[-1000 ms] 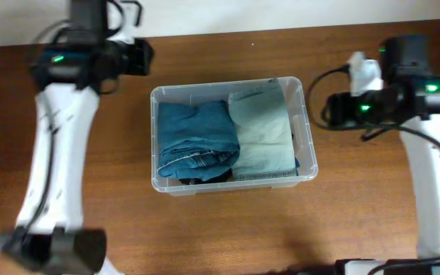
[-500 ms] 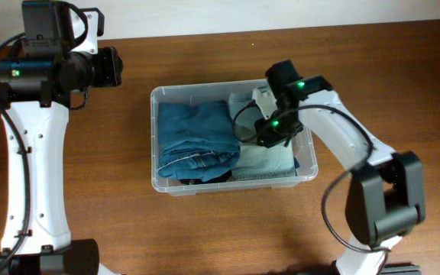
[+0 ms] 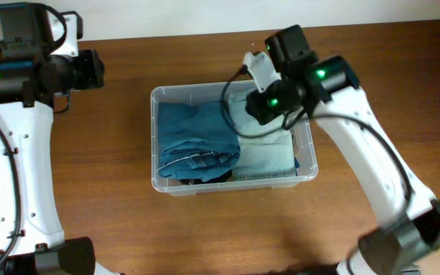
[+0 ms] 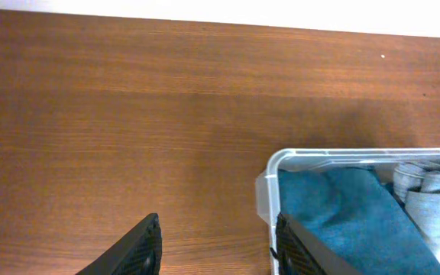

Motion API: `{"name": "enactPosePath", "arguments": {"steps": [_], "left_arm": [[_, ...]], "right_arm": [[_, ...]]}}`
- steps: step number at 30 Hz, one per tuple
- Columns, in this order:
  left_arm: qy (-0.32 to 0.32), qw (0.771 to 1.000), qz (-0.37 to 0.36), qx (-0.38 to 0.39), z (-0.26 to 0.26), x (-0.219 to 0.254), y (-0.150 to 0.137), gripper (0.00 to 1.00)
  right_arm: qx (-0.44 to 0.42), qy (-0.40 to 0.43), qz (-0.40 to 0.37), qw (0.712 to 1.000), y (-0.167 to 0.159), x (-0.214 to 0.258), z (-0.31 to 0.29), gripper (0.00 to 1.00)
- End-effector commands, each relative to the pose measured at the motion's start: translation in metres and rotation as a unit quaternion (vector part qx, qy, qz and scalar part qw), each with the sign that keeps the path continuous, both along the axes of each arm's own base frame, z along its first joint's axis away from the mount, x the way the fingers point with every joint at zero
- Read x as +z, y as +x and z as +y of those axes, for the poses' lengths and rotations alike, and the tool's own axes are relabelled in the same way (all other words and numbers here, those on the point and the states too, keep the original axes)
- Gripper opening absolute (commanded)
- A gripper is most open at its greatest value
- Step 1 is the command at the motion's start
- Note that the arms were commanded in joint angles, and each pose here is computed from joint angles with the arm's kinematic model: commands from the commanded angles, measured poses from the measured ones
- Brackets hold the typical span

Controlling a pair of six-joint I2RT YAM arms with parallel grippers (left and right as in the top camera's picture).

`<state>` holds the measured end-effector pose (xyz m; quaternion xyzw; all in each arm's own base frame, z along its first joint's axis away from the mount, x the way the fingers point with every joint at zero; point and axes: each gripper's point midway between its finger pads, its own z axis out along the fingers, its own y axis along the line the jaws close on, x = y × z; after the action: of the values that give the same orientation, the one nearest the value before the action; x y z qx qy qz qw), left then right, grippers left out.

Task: Pack container

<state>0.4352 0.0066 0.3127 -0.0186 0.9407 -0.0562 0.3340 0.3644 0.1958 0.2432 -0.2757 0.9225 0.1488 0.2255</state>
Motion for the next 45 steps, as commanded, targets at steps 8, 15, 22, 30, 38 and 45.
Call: {"name": "enactPosePath", "arguments": {"steps": [8, 15, 22, 30, 38, 45], "left_arm": [[0.007, 0.998, 0.024, 0.06, 0.05, -0.007, -0.014, 0.49], [0.007, 0.998, 0.024, 0.06, 0.05, -0.007, -0.014, 0.49], [0.007, 0.998, 0.028, 0.06, 0.05, -0.008, -0.015, 0.59], [0.004, 0.997, 0.049, 0.06, 0.05, -0.022, -0.013, 0.99], [0.05, 0.995, 0.054, 0.06, 0.059, -0.014, -0.033, 0.99], [0.052, 0.997, -0.014, 0.049, 0.044, -0.01, -0.093, 0.99]], "right_arm": [[0.166, -0.076, 0.2, 0.963, -0.082, -0.158, 0.121, 0.28], [0.164, -0.117, 0.266, 0.943, -0.094, -0.213, 0.116, 0.27], [0.073, -0.105, 0.088, 0.988, -0.019, -0.069, 0.069, 0.77], [-0.2, -0.046, 0.004, 0.979, 0.056, 0.018, -0.13, 0.98], [-0.298, -0.029, -0.007, 0.954, 0.037, 0.038, -0.219, 0.98], [-0.303, -0.014, -0.098, 0.948, -0.02, 0.048, -0.215, 0.98]]}}
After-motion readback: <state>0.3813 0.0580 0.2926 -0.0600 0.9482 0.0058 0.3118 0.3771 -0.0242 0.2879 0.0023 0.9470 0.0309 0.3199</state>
